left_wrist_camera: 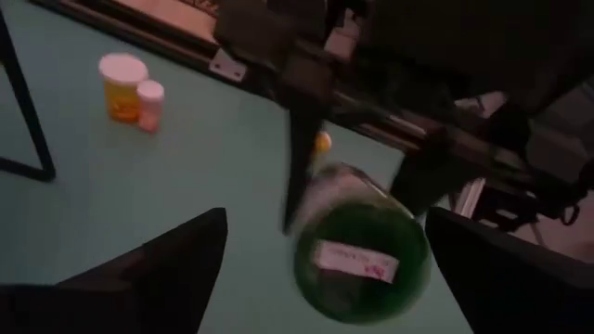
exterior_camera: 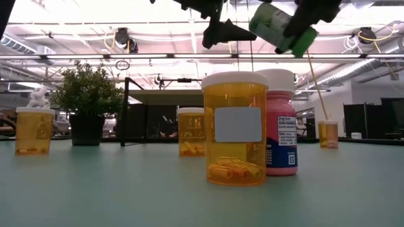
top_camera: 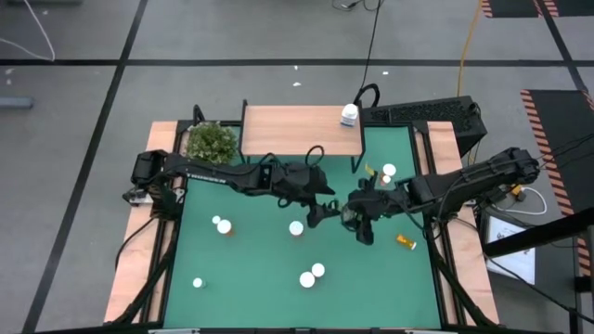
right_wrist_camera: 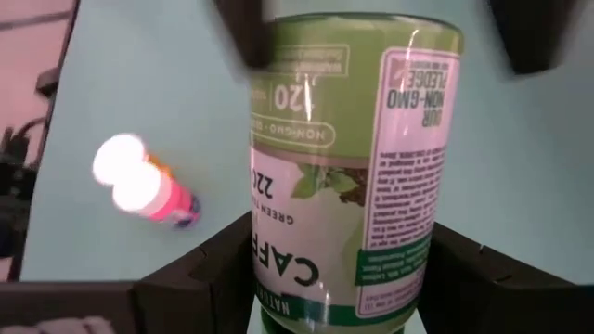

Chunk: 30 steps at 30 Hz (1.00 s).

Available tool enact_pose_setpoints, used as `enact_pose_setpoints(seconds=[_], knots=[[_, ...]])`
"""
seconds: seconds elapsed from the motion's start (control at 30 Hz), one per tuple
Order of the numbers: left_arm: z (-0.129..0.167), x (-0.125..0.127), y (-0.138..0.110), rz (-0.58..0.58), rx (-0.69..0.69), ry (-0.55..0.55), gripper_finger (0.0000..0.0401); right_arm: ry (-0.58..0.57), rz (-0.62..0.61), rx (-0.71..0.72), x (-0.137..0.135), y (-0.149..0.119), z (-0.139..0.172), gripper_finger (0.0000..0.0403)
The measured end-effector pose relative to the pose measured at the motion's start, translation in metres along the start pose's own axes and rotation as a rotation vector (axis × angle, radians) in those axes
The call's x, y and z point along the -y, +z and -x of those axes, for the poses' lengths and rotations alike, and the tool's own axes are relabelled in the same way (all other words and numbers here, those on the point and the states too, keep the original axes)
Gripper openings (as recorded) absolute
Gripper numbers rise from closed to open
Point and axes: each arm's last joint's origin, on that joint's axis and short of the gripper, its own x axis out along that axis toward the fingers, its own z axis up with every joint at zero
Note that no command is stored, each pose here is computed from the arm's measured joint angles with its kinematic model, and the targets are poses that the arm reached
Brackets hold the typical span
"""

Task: Pick and place medicine bottles onto shelf by color
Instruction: Put the large green medicine bottle on the shelf

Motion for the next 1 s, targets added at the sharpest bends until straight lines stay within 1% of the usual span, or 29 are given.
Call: enact_pose_setpoints(seconds=[0.07, 0.17, 0.23, 0.3, 0.4, 0.5, 0.6, 0.73, 0.8, 0.87, 1.0], knots=[[0.000, 0.002, -0.002, -0.030, -0.010, -0.003, 0.0354, 0.005, 0.011, 0.009, 0.000, 0.001, 0.000, 0.0219], [-0.001, 0.006, -0.003, -0.067, -0.014, -0.019, 0.0357, 0.062, 0.015, 0.033, -0.003, 0.004, 0.001, 0.0219], [-0.001, 0.006, -0.003, -0.080, -0.015, -0.018, 0.0362, 0.074, 0.014, 0.039, -0.004, 0.005, 0.001, 0.0219], [-0.001, 0.002, -0.003, -0.093, -0.020, -0.009, 0.0369, 0.054, 0.019, 0.031, -0.003, 0.004, 0.001, 0.0219], [0.000, -0.004, -0.001, -0.078, -0.017, 0.006, 0.0377, -0.017, 0.028, 0.013, 0.000, -0.001, 0.001, 0.0219], [0.000, -0.007, 0.001, -0.075, -0.006, -0.002, 0.0381, -0.012, 0.023, 0.024, 0.001, 0.000, -0.001, 0.0219], [0.000, -0.005, 0.003, -0.116, 0.009, -0.029, 0.0375, 0.017, 0.022, 0.052, -0.001, 0.003, -0.001, 0.0219], [-0.001, -0.001, 0.007, -0.148, 0.061, -0.054, 0.0362, -0.043, 0.025, 0.078, 0.000, 0.004, -0.001, 0.0219], [0.000, 0.001, 0.009, -0.165, 0.083, -0.071, 0.0357, -0.046, 0.028, 0.097, 0.000, 0.006, 0.000, 0.0219], [-0.001, 0.003, 0.007, -0.183, 0.072, -0.077, 0.0356, -0.039, 0.028, 0.115, 0.000, 0.007, 0.000, 0.0219], [-0.001, 0.001, 0.000, -0.211, 0.001, -0.063, 0.0356, -0.042, 0.030, 0.128, -0.001, 0.008, 0.000, 0.0219]])
